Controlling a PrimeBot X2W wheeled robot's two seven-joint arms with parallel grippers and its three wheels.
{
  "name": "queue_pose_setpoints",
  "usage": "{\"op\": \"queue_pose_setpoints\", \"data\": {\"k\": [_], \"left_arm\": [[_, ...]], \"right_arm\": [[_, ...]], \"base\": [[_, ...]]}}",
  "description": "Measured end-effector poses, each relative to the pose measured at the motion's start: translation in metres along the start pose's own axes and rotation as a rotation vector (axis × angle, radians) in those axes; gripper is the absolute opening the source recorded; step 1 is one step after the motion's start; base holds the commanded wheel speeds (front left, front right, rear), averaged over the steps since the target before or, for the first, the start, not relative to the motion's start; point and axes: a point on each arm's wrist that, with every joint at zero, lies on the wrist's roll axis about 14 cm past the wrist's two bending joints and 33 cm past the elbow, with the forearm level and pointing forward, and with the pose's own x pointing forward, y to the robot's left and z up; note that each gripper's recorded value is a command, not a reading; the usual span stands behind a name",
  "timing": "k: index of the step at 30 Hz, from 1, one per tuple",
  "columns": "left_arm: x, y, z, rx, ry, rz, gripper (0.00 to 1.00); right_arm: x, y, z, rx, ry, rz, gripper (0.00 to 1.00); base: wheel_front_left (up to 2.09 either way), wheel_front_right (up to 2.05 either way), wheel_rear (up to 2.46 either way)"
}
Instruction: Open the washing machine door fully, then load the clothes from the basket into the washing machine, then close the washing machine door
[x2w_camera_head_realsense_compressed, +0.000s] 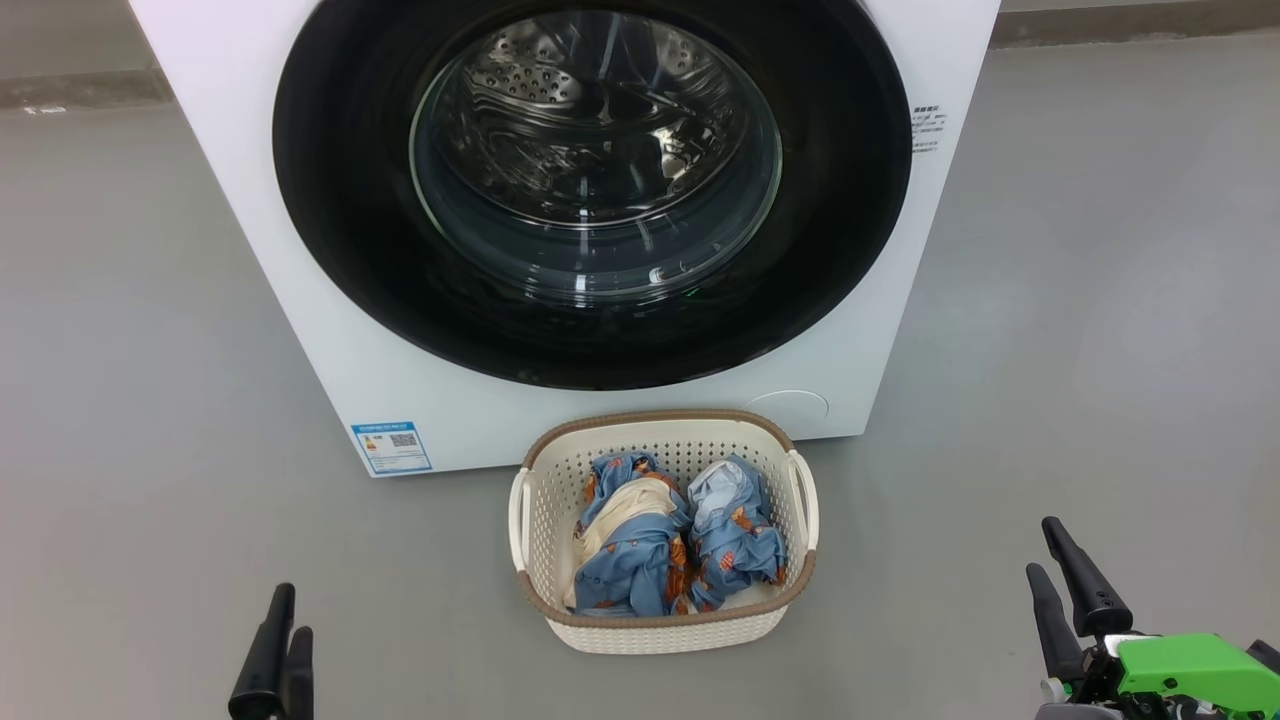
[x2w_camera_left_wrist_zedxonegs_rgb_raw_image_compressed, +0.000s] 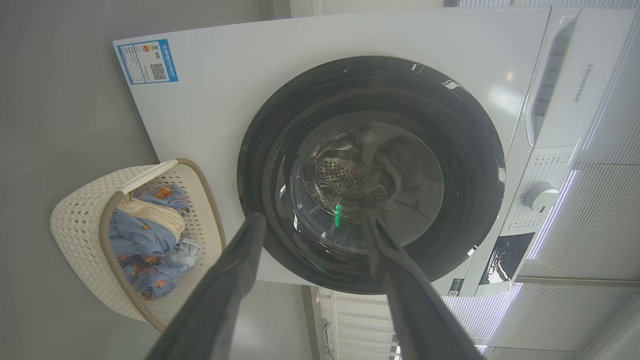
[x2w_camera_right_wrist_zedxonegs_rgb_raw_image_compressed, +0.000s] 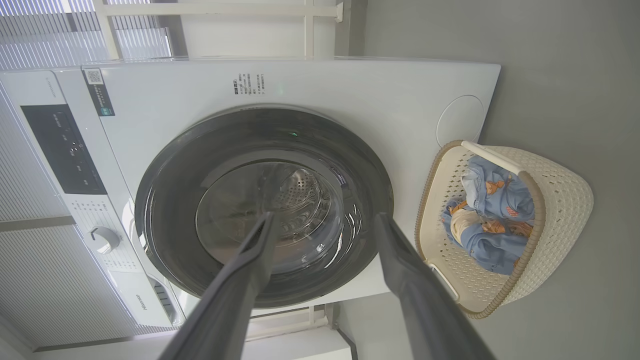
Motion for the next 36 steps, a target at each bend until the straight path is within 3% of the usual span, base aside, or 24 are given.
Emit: {"op": "queue_pose_setpoints", "data": {"k": [9,20,36], "left_arm": [[0.000,-0.002,0.001,0.026,-0.016,-0.005,1.00],[0.001,-0.006,0.001,0.101,-0.027,-0.017,1.00],[0.001,-0.016,0.003,0.342,-0.040,-0.046,1.00]], "right_arm": [[0.001,0.002,0.000,-0.022,-0.005,0.007,1.00],[0.002,0.005,-0.002,-0.132,-0.001,0.020,1.00],[0.004,0.009,-0.010,-0.365,0.026,0.049,1.00]], "base": [[0.00,0.00,0.00],[0.00,0.00,0.00],[0.00,0.00,0.00]]}}
